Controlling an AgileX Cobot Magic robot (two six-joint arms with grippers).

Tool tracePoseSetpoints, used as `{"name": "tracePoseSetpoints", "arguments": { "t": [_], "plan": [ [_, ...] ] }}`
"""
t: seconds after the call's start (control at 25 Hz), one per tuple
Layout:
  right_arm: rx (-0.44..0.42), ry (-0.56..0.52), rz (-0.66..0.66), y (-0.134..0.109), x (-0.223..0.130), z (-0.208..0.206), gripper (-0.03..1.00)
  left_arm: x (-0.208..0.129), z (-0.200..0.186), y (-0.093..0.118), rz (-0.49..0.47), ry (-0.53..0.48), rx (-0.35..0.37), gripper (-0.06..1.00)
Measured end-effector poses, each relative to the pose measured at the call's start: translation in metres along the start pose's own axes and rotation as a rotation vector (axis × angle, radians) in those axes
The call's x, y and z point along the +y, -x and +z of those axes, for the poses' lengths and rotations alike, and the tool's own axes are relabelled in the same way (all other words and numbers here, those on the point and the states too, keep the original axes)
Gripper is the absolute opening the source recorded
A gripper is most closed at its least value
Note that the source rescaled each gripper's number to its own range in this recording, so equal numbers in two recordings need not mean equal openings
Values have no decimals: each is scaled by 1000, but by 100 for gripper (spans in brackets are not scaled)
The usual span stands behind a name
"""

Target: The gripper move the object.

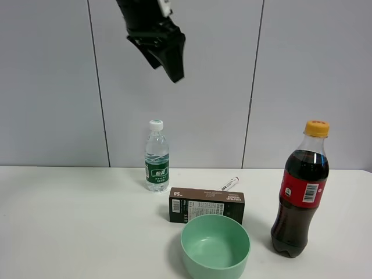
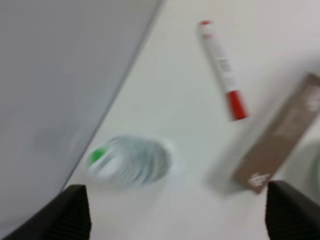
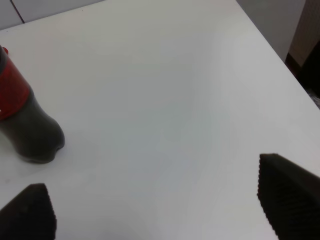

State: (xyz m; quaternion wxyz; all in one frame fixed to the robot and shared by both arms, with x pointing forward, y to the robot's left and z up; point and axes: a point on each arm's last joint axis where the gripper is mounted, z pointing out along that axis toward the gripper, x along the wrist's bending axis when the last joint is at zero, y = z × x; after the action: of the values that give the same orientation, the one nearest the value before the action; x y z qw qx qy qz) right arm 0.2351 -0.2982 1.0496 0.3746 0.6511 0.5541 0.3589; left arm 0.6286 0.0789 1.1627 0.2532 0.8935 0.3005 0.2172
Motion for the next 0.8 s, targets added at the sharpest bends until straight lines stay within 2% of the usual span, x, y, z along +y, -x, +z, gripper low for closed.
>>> {"name": "tracePoseSetpoints", "arguments": {
  "t": [0.16, 0.28, 0.48, 0.72, 0.8],
  "plan": [
    [0, 0, 0, 0, 0, 0, 100, -22, -21, -51, -300, 2, 111, 78],
    [0, 0, 0, 0, 0, 0, 100, -42, -34, -80, -430, -4, 169, 78],
    [0, 0, 0, 0, 0, 0, 100, -86, -40, -108, -534, -96, 202, 78],
    [0, 0, 0, 0, 0, 0, 100, -142, -52, -111, -618, -220, 204, 78],
    [0, 0, 0, 0, 0, 0, 100, -157, -65, -108, -640, -215, 225, 78]
  ]
}}
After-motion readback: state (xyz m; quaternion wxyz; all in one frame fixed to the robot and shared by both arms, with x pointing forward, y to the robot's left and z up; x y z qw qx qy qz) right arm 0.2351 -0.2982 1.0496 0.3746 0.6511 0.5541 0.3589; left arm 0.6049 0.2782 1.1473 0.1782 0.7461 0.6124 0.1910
